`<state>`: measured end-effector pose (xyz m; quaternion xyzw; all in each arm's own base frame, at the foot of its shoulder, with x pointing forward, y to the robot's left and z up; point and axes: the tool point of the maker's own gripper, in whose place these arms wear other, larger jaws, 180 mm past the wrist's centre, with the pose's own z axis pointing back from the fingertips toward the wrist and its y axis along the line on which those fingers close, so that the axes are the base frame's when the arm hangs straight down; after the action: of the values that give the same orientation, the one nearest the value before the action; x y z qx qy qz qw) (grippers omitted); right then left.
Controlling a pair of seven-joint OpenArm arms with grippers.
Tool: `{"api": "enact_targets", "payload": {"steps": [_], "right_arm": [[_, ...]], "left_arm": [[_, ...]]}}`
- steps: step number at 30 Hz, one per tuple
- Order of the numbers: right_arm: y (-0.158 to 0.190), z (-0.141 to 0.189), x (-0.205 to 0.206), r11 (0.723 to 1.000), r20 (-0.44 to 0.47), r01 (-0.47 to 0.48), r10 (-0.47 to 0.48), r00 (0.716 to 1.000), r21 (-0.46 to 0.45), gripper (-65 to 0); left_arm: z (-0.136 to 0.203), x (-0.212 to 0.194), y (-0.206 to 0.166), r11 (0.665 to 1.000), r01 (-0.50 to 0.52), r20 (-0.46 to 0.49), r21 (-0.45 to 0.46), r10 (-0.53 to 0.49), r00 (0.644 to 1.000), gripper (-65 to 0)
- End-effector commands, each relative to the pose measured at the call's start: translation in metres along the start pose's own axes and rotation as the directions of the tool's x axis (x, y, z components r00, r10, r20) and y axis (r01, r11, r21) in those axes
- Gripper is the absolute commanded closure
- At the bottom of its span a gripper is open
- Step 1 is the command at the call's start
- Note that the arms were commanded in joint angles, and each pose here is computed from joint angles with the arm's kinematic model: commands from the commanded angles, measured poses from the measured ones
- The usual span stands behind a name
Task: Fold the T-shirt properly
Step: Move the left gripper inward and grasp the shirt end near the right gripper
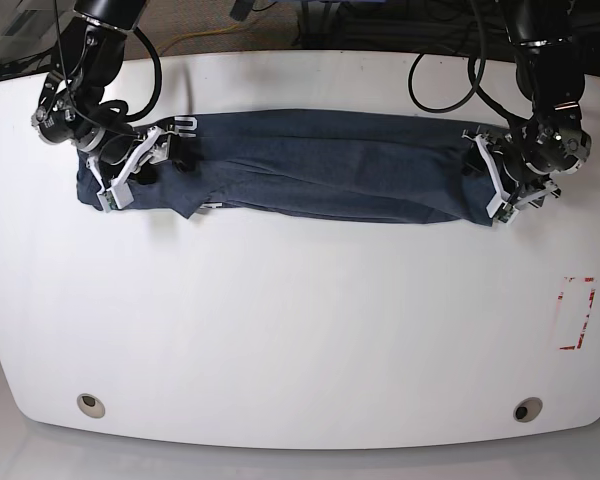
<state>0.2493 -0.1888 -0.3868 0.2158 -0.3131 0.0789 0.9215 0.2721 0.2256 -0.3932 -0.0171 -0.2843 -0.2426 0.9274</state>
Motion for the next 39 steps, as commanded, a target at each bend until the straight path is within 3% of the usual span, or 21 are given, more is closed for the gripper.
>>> {"api": "enact_targets", "payload": {"steps": [1, 6, 11, 13, 19, 27, 39], "right_arm": [[-0.018, -0.003, -0.004, 0.999, 0.015, 0.043, -0.043, 0.999, 0.002, -47.4], [-0.026, -0.01, -0.012, 0.998, 0.0, 0.06, -0.06, 0.998, 0.017, -47.4], [-0.028, -0.009, -0.011, 0.999, -0.001, 0.053, -0.053, 0.999, 0.01, -47.4], [-0.028, -0.009, -0.011, 0.999, -0.001, 0.053, -0.053, 0.999, 0.01, -47.4], [-0.026, -0.009, -0.013, 0.998, -0.001, 0.059, -0.059, 0.998, 0.015, -47.4], [-0.025, -0.01, -0.014, 0.998, 0.0, 0.063, -0.063, 0.998, 0.019, -47.4], [-0.025, -0.01, -0.014, 0.998, 0.001, 0.064, -0.064, 0.998, 0.02, -47.4]], "left_arm": [[0.015, 0.019, 0.011, 1.0, 0.006, 0.059, 0.03, -0.008, 0.998, -41.0], [0.038, 0.023, 0.031, 0.995, -0.067, 0.097, 0.068, 0.061, 0.993, -42.2], [0.06, 0.017, 0.05, 0.976, -0.213, 0.172, 0.044, 0.203, 0.964, -58.6], [0.065, 0.014, 0.055, 0.966, -0.257, 0.188, 0.029, 0.247, 0.951, -61.2], [0.053, -0.001, 0.048, 0.925, -0.369, 0.189, -0.09, 0.38, 0.906, -61.4], [0.027, -0.017, 0.035, 0.868, -0.467, 0.138, -0.168, 0.489, 0.861, -61.2], [0.022, -0.016, 0.028, 0.86, -0.475, 0.133, -0.186, 0.501, 0.855, -61.2]]}}
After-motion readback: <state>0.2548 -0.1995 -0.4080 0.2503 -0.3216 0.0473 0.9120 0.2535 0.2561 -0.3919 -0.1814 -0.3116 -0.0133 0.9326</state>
